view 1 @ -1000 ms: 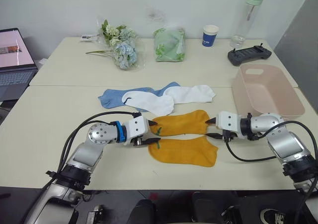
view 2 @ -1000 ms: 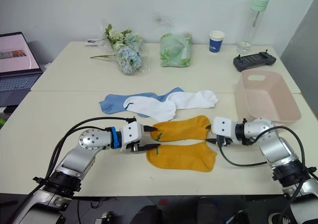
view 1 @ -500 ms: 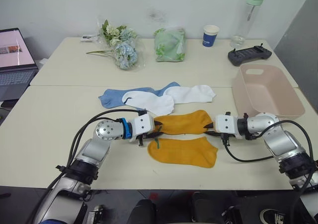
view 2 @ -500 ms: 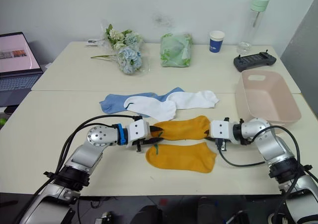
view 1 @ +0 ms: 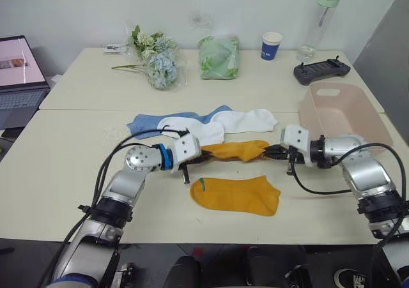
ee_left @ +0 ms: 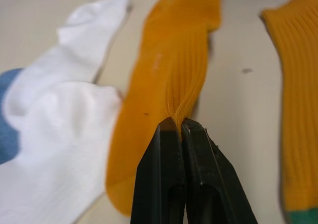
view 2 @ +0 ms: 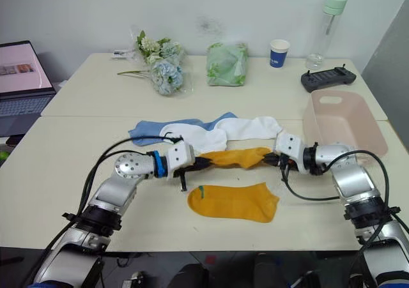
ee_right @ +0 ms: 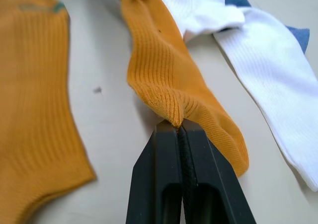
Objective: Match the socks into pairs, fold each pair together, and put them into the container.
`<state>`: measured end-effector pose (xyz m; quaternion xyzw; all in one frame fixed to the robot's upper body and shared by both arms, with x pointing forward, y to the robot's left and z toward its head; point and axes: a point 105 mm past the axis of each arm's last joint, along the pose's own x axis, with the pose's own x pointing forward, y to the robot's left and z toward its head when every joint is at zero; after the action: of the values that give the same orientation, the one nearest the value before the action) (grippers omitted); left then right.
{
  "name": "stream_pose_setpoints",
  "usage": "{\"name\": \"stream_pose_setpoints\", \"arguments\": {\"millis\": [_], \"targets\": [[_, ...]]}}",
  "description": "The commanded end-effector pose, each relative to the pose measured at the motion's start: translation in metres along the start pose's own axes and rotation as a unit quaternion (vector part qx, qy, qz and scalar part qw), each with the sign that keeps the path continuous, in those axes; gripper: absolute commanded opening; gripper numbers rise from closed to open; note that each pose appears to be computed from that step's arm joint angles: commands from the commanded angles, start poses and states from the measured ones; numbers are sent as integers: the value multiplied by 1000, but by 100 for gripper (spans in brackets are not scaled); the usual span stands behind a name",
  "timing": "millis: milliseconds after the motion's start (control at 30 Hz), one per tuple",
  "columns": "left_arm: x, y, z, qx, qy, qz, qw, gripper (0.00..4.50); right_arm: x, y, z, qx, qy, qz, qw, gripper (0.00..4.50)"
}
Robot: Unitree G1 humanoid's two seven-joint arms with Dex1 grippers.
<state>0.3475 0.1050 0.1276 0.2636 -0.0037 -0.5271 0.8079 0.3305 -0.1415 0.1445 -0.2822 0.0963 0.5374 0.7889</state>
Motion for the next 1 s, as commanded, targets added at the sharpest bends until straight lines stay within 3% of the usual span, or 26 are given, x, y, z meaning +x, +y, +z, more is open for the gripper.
{"name": "stream_pose_setpoints", "arguments": {"millis": [33,167,333,433,567,733,833,1000], "targets": [[-13,2,27,-3,-33,-25,999,2,-16,6,27,29,-32,18,999,0],[-26,-26,51,-46,-50,-100,993,2,-30,45,49,106,-46,106,988,0],[-46,-57,60,-115,-33,-166,979,2,-44,76,55,156,-27,168,973,0],[-64,-89,62,-211,-10,-234,949,2,-55,107,52,221,-11,234,947,0],[-70,-111,47,-263,26,-263,928,2,-54,133,44,258,1,268,928,0],[-53,-108,19,-274,48,-207,938,2,-42,131,30,293,-5,241,925,0],[-44,-103,8,-277,57,-194,939,2,-33,114,14,319,-6,201,926,0],[-33,-86,-2,-255,74,-170,949,2,-30,92,-7,290,22,167,942,0]]}}
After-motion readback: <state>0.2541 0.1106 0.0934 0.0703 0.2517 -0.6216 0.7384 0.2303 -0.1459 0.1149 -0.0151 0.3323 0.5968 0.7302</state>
